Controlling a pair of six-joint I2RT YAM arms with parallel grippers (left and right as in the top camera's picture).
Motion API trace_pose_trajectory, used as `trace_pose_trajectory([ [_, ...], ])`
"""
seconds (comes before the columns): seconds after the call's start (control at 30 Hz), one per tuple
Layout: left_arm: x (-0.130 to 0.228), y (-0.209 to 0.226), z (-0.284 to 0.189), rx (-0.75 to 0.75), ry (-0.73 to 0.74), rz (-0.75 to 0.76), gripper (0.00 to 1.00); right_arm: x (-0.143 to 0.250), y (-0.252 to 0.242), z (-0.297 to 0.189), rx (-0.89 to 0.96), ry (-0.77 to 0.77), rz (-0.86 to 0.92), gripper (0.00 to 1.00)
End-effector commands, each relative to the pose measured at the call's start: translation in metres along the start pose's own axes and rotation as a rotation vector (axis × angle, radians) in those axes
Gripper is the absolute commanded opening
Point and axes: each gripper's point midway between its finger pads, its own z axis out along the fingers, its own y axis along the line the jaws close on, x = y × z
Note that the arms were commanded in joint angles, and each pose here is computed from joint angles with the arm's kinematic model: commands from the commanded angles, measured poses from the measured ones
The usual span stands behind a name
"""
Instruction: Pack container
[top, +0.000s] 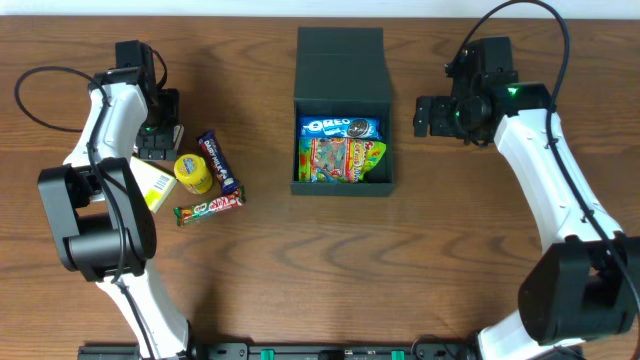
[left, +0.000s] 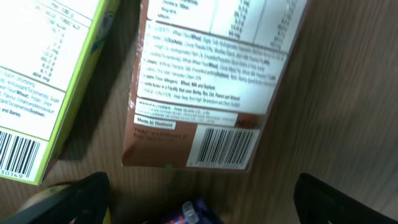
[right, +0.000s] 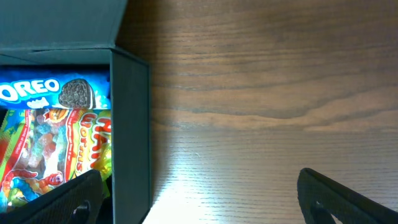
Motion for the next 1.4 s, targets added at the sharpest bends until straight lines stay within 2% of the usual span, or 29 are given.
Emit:
trace_pose_trajectory([
  [0.0,-0.014,0.002,-0.005,0.001,-0.067,-0.054,0.95,-0.002,-0.002,-0.002,0.007,-0.006,-0.006,0.99],
  [0.07,-0.019,0.001,-0.006,0.005,-0.082,-0.049,0.95,-0.002,-0.002,-0.002,0.007,-0.006,-0.006,0.99],
  [0.17,-0.029,-0.011,-0.006,0.051,-0.106,0.064,0.95,-0.002,-0.002,-0.002,0.007,-0.006,-0.006,0.99],
  [0.3,-0.031,-0.01,-0.006,0.049,-0.082,0.14,0.96,-0.002,-0.002,-0.002,0.007,-0.007,-0.006,0.99],
  [0.47,-0.039,0.004,-0.005,0.003,-0.056,0.128,0.96,-0.003,-0.001,-0.002,0.005,-0.01,-0.005,0.99],
  [0.73,-0.029,-0.014,0.008,0.073,0.014,0.137,0.96,-0.003,0.0,-0.002,-0.002,-0.008,-0.005,0.99],
  [1.17,-0.033,-0.013,0.016,-0.022,0.021,0.183,0.96,-0.002,0.002,-0.002,-0.012,-0.004,-0.005,0.99],
  [1.37,-0.032,-0.018,0.014,0.0,0.048,0.21,0.96,-0.002,0.001,-0.002,-0.012,-0.005,-0.005,0.99],
])
